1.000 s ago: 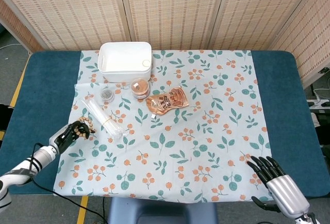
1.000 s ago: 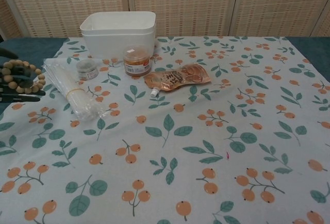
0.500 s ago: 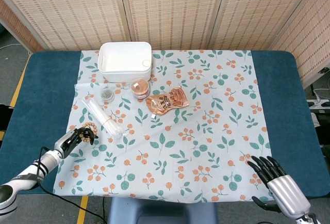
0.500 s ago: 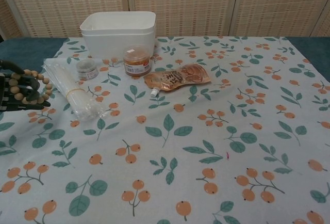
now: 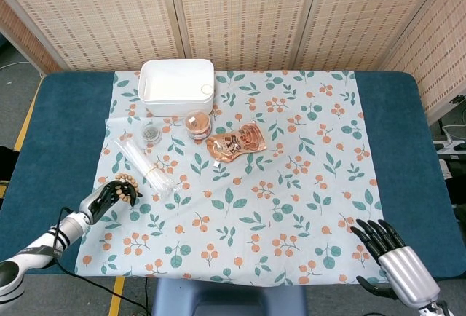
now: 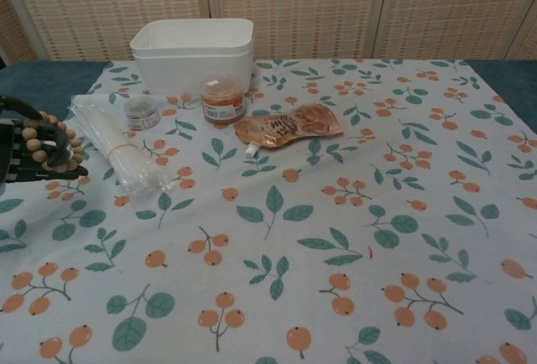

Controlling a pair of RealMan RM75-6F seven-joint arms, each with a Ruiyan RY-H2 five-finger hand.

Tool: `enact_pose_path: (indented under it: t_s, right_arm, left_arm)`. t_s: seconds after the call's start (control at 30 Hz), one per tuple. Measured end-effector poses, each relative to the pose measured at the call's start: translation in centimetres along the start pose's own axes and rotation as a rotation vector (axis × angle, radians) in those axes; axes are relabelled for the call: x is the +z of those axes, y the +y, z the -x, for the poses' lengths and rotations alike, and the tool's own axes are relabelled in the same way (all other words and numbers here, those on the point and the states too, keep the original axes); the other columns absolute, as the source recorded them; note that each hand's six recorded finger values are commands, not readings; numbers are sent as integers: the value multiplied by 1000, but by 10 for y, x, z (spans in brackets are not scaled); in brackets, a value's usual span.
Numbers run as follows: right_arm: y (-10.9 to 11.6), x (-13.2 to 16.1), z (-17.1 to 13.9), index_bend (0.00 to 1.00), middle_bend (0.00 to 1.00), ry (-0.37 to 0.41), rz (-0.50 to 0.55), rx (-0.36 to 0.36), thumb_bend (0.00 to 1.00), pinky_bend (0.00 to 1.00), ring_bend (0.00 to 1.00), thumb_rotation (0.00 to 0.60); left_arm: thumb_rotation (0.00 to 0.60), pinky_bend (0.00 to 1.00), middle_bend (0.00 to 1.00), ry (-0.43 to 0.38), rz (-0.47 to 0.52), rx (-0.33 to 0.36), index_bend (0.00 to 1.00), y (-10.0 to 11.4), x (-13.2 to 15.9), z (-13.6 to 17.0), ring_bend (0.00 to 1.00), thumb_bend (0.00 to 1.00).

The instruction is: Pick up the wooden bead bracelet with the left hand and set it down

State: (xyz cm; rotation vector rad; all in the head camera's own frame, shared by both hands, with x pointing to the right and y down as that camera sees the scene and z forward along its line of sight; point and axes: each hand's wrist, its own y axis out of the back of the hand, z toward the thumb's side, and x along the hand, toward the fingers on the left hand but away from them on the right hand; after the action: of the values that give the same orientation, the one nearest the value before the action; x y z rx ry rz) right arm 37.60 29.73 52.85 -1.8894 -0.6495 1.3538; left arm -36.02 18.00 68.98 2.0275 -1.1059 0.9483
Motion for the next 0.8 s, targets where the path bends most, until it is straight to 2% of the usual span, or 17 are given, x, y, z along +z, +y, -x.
enact_pose_path:
  t_s: [0.07,0.1,0.13,0.2,0.5,0.53,0.63,0.8]
  right_arm:
    - [0,0,0,0,0,-1,0,1,204,0,0,463]
    - [0,0,0,0,0,-1,0,1,204,0,0,463]
    - [0,0,0,0,0,-1,-1,1,205,0,0,464]
    - [0,0,0,0,0,-2,-1,-1,204,0,0,463]
    - [1,-2,-1,0,0,-10,-1,-4,204,0,0,461]
    - [1,-2,-1,0,0,-11,-1,-5,204,0,0,461]
    - [2,-3,-2,0,0,-13,0,-8,205,0,0,462]
    - [2,-3,-1,0,0,-14,1,-8,204,0,0,462]
  left_arm:
    - [262,0,492,3,-25,-17,458,-3,0,0,212,1000]
    - [426,0,475,4,-37,-21,437,-3,0,-1,196,1000]
    - [519,0,467,3,-48,-26,422,-4,0,-1,190,1000]
    - [595,0,459,1,-70,-39,387,-6,1,-1,185,1000]
    - [600,0,419,-11,-78,-73,214,-9,4,-2,179,981]
    - [600,0,415,-12,-83,-81,204,-9,4,-2,177,952]
    - [600,0,396,-20,-85,-100,187,-10,4,-1,167,778]
    - [600,0,379,-21,-55,-162,175,-15,2,1,155,622]
